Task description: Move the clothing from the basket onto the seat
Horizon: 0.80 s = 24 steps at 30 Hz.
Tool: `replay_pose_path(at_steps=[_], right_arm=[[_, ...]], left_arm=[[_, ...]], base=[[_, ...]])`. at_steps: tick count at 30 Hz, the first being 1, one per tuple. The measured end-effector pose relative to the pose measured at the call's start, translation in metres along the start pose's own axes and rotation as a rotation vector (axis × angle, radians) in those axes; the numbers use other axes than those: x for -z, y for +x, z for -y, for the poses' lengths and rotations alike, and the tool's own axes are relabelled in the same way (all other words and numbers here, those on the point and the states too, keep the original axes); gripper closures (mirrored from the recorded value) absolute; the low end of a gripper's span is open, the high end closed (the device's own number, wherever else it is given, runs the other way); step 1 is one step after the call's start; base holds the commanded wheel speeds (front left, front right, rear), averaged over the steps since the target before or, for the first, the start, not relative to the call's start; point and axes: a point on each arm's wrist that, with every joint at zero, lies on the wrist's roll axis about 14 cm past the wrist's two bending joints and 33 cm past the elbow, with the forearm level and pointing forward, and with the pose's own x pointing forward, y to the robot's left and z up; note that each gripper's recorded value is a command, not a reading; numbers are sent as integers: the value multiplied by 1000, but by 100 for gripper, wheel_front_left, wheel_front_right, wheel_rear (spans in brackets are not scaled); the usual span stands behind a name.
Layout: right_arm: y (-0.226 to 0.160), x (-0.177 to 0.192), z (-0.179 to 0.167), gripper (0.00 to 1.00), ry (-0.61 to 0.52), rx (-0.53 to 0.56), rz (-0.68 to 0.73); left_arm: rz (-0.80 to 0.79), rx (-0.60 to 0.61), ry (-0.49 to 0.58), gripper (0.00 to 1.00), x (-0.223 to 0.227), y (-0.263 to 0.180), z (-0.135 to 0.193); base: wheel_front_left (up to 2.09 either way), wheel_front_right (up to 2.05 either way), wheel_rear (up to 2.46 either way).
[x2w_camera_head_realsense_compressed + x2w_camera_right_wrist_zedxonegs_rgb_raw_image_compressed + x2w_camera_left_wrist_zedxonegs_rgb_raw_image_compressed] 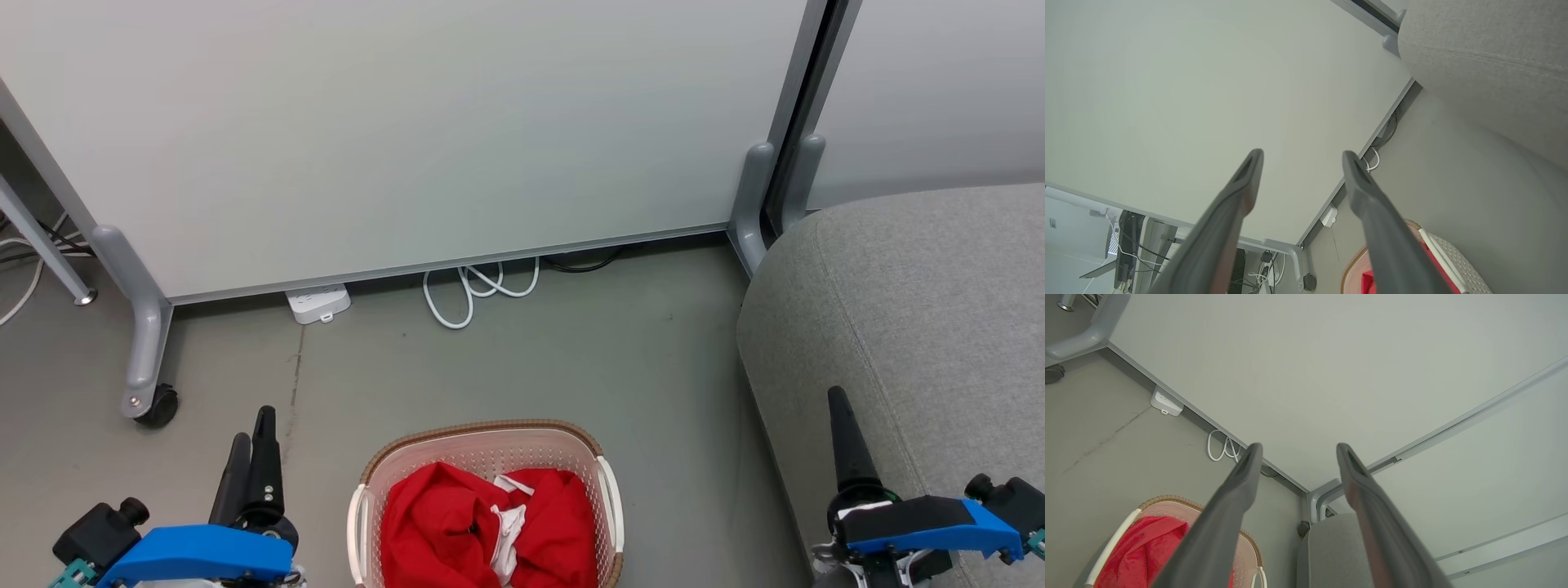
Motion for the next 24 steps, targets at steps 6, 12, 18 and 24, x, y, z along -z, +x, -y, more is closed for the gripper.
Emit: replay_pose_path(at_steps=[6,12,18,24], right_arm=[[1,4,-4,0,-102,-15,-7],[1,10,-7,0,-200,-30,-20],[1,14,-9,0,-280,-42,-27],[0,18,-10,0,-373,-58,-33]], left_arm=[[-6,7,123,0,4,1,3],[-13,21,225,0,9,1,6],[-10,35,315,0,11,1,9],[-7,54,410,0,13,2,13]], base=[[0,0,0],[0,0,0],[0,0,0],[0,0,0]])
